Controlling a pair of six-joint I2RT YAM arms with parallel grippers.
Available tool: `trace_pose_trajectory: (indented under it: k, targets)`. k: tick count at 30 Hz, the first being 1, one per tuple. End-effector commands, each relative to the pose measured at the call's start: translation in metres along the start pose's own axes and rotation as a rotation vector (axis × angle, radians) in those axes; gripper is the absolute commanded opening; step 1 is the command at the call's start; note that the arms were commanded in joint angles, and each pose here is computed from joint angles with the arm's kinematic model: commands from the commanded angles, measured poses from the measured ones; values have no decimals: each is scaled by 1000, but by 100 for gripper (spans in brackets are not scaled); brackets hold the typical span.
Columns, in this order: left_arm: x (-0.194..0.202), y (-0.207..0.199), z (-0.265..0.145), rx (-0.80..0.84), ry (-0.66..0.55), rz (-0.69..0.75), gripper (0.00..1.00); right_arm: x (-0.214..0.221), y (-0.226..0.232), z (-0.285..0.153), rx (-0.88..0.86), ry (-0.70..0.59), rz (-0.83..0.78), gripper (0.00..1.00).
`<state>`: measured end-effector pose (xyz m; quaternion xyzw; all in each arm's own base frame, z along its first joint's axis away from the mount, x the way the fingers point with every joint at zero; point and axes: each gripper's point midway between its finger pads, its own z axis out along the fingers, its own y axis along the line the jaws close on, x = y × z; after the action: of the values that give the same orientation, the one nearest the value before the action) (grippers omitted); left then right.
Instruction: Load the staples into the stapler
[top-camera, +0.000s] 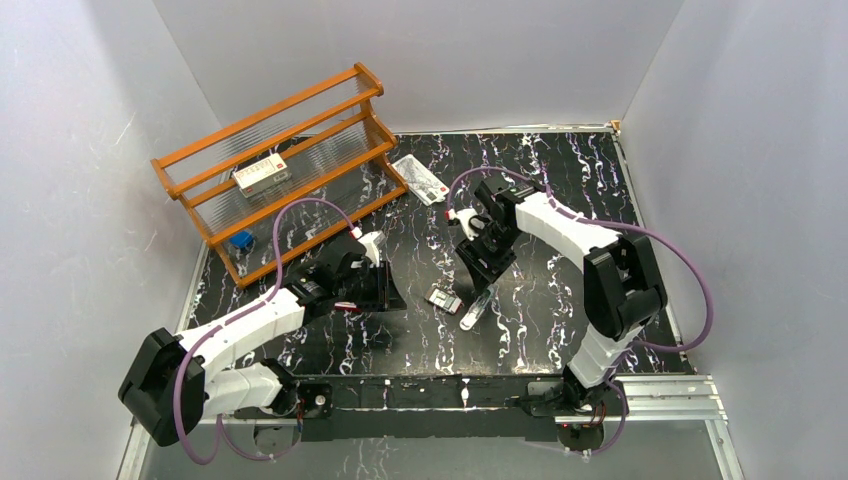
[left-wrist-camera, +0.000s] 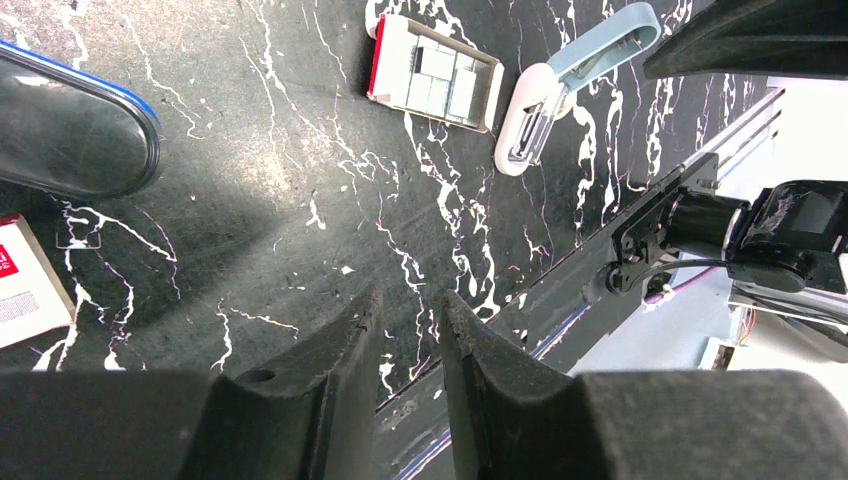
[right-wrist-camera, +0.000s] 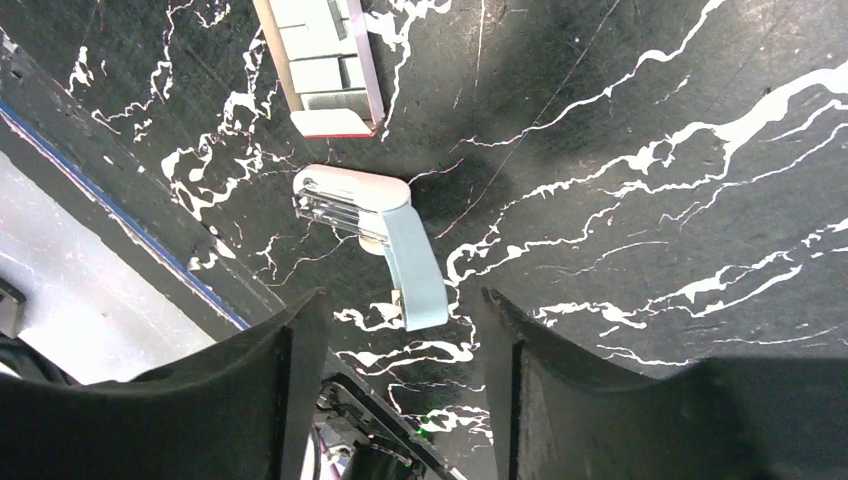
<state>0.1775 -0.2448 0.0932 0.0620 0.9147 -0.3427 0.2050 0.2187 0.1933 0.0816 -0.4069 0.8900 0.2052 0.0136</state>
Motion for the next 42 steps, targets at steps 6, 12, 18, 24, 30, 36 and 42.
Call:
trace_pose_trajectory:
  k: [6, 12, 18, 24, 30, 36, 42]
  targets:
    - [-15, -6, -10, -3, -47, 16, 27, -34, -9, -37, 164, -187, 145, 74]
    - [-19, 1, -12, -47, -70, 8, 31, -29, -26, -54, 393, -435, 576, 79]
    - [-20, 6, -11, -70, -82, -5, 35, -20, 9, -41, 381, -653, 869, 79]
    - [-23, 3, -14, -63, -107, -26, 37, -9, 33, -11, 438, -651, 1052, 77]
    - [-21, 6, -17, -69, -118, -43, 38, 18, 24, 2, 586, -609, 1222, 75]
    - [-22, 6, -14, -69, -116, -47, 39, 11, 21, 20, 558, -610, 1221, 71]
    - [-22, 7, -12, -73, -105, -33, 39, 11, 19, 32, 603, -551, 1228, 70]
